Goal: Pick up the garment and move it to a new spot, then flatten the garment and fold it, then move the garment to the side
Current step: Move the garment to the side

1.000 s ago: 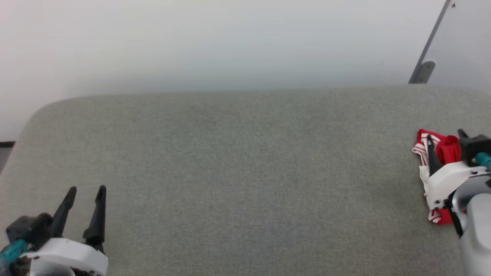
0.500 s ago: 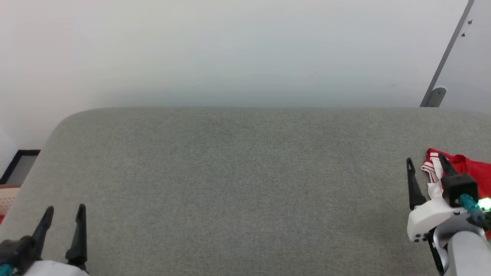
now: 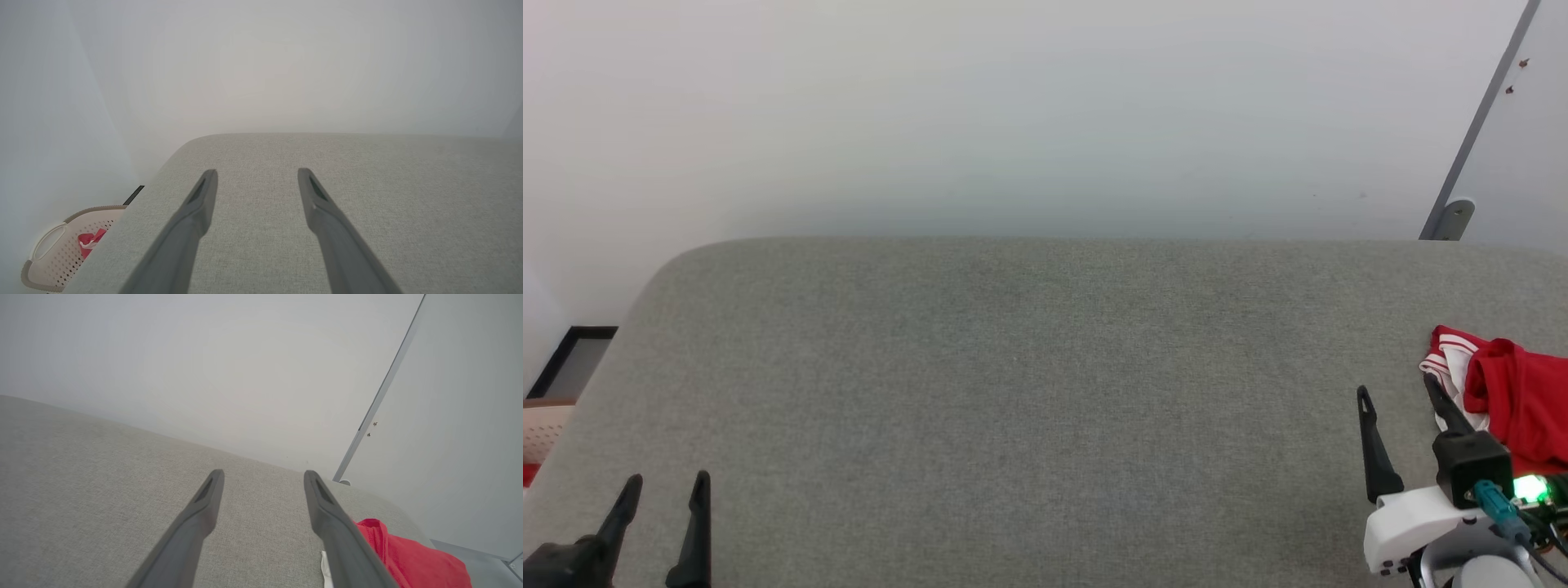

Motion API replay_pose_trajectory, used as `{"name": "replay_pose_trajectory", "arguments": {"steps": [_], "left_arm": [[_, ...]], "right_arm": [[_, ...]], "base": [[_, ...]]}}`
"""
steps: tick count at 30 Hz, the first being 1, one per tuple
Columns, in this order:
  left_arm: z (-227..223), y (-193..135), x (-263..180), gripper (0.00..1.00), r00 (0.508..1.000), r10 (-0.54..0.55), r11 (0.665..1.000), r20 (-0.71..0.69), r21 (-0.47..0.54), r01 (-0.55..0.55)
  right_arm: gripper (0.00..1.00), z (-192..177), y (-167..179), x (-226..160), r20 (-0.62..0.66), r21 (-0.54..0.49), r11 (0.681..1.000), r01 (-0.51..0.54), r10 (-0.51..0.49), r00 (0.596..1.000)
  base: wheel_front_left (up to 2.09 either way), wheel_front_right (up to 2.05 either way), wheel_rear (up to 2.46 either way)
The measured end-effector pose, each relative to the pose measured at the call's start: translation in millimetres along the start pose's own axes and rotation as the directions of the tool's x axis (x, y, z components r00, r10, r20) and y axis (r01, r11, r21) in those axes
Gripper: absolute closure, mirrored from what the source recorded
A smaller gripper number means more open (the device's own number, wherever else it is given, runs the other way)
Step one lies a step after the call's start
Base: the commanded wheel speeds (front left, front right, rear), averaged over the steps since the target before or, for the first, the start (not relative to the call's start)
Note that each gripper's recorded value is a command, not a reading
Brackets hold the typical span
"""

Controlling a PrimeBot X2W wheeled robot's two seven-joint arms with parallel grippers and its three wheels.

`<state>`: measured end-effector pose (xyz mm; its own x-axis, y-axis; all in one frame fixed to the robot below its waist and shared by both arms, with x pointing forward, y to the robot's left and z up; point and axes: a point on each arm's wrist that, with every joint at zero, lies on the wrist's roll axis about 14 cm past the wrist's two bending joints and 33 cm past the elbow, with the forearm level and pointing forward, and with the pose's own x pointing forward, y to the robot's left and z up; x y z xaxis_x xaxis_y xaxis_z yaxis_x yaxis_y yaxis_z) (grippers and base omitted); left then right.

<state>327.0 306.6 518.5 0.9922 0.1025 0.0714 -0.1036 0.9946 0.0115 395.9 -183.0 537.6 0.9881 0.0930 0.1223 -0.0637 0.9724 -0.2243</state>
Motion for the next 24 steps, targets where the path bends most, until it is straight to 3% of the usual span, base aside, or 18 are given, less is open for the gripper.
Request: {"name": "replay_pose_trajectory", "arguments": {"steps": [24], "left_arm": [[-2,-5,5,0.0,1.0,-0.023,0.999,-0.011,-0.046,0.022]], "right_arm": [[0.0,-8,6,-16,-0.015,0.037,0.999,-0.006,0.007,1.0]], "base": [[0.0,0.0,0.0]]}}
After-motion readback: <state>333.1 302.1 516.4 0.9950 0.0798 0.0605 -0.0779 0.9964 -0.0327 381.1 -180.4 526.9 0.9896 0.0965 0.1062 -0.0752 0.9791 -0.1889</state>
